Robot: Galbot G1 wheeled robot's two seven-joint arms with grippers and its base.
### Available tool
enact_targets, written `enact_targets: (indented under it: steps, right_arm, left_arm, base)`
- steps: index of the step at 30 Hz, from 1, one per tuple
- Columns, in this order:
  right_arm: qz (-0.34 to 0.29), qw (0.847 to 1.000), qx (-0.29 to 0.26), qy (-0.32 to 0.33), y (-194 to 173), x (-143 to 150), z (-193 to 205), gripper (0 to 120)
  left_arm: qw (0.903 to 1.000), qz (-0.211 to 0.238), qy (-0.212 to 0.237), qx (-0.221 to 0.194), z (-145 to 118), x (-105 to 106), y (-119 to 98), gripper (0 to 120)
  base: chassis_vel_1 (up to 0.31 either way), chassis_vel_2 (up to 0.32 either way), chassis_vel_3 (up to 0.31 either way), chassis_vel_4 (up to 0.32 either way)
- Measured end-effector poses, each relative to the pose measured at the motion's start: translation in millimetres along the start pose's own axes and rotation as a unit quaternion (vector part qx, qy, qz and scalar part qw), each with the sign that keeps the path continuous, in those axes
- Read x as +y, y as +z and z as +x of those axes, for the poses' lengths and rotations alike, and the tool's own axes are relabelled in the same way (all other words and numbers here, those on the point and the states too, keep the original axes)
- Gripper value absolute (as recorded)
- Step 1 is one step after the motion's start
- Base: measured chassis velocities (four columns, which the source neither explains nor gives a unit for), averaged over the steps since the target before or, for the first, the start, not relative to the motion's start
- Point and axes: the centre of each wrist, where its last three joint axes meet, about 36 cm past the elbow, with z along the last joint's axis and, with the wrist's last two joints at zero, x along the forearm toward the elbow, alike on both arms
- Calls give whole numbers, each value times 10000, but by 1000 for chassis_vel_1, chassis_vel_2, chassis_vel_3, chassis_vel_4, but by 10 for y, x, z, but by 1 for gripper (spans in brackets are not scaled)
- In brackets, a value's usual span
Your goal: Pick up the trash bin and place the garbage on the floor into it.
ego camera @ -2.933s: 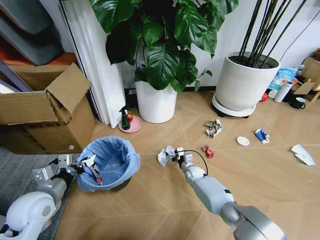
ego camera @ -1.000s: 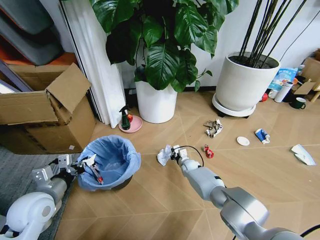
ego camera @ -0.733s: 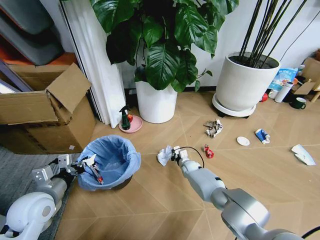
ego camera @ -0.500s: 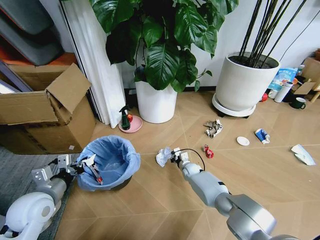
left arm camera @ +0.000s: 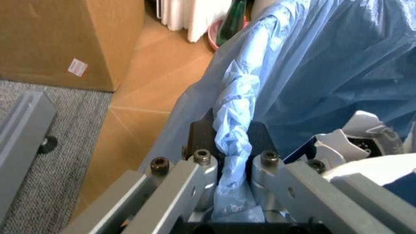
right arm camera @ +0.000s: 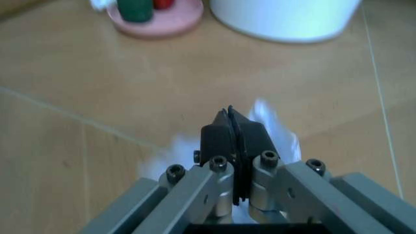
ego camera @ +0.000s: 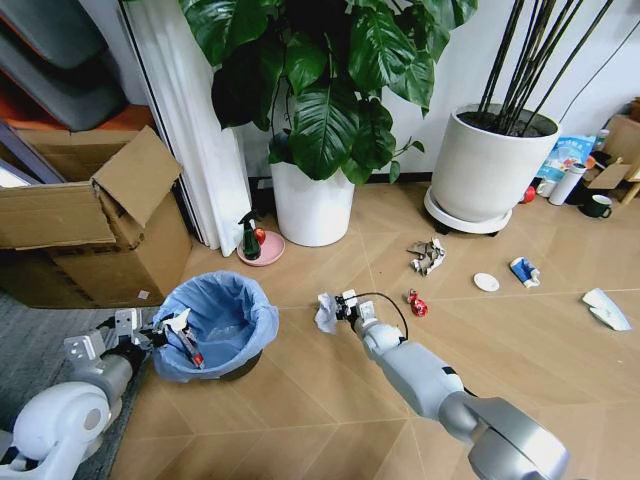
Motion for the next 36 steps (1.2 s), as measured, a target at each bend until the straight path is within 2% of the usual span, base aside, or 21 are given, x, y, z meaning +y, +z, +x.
enact_targets:
  steps: [9, 23, 28, 30, 31, 34, 35, 36]
  right_arm:
    - [14, 9989, -420, -198, -358, 26, 112, 0]
    - [-91, 9992, -366, -91, -303, 65, 97, 0]
    - [-300, 9991, -251, 144, -134, 107, 171, 0]
    - [-347, 9989, -211, 222, -57, 82, 228, 10]
    - [-347, 9989, -211, 222, -57, 82, 228, 10]
    - [-445, 9981, -115, 412, 80, -36, 359, 26]
    - [-445, 9981, -115, 412, 80, -36, 359, 26]
    - [-468, 9978, -82, 471, 111, -67, 391, 31]
  left_arm:
    - [9999, -23, -41, 147, -109, 19, 93, 1]
    - [9999, -21, -70, 110, -83, 41, 79, 1]
    - [9999, -14, -64, 81, -59, 35, 69, 1]
    - [10000, -14, -65, 69, -49, 37, 64, 1]
    - [10000, -14, -65, 69, -49, 37, 64, 1]
    - [10000, -24, -46, 47, -37, 26, 48, 1]
    - [10000, -24, -46, 47, -37, 26, 48, 1]
    - [10000, -29, -39, 43, -34, 22, 44, 1]
  base:
    - [0, 0, 0, 0]
    - [0, 0, 0, 0]
    - [0, 0, 0, 0]
    - [0, 0, 0, 0]
    - [0, 0, 0, 0]
    - [0, 0, 0, 0]
    - [0, 0, 0, 0]
    - [0, 0, 0, 0]
